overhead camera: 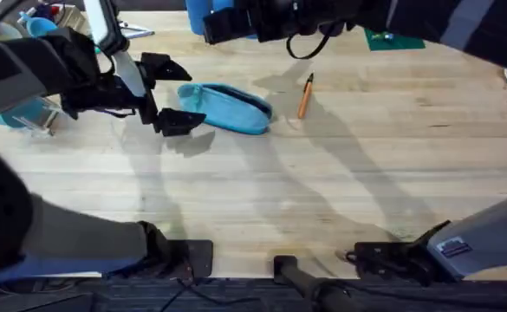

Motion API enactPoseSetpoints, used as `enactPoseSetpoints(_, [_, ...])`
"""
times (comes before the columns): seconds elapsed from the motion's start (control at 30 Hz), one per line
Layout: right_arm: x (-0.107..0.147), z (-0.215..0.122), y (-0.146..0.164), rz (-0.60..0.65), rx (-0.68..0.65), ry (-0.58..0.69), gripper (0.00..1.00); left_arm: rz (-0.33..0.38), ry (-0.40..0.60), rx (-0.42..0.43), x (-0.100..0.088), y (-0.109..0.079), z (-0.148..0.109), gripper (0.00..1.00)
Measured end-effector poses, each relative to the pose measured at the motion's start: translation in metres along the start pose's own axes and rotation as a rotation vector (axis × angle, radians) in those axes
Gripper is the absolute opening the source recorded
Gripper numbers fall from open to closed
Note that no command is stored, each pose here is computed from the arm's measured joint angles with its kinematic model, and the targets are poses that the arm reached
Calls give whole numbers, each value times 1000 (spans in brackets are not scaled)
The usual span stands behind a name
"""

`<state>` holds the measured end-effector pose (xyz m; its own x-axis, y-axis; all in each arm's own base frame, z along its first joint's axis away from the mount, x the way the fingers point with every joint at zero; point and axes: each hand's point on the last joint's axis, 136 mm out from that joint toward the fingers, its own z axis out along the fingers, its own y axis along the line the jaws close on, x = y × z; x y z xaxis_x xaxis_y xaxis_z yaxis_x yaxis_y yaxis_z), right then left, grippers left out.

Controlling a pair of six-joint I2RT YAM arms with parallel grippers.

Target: Unzip the bag, pick up the pens from the table one at a time and place them inside, then zip the bag closed.

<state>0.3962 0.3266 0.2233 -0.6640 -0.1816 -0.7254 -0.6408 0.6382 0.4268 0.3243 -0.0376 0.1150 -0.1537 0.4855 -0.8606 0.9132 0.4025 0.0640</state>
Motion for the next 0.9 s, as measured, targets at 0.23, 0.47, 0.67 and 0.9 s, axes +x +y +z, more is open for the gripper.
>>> enactPoseSetpoints(0.23, [-1,-1,-3,4,5,-3,995,-12,-6,-83,-50,-15,-31,993])
enactPoseSetpoints(0.47, [-2,-3,-8,9,12,-7,995,-226,59,-214,-65,-19,-55,994])
enactPoseSetpoints(0.67, [-2,-3,-8,9,12,-7,995,-347,86,-281,-77,-44,-73,994])
enactPoseSetpoints(0.9, [-2,-3,-8,9,12,-7,995,-336,81,-334,-94,-73,-88,994])
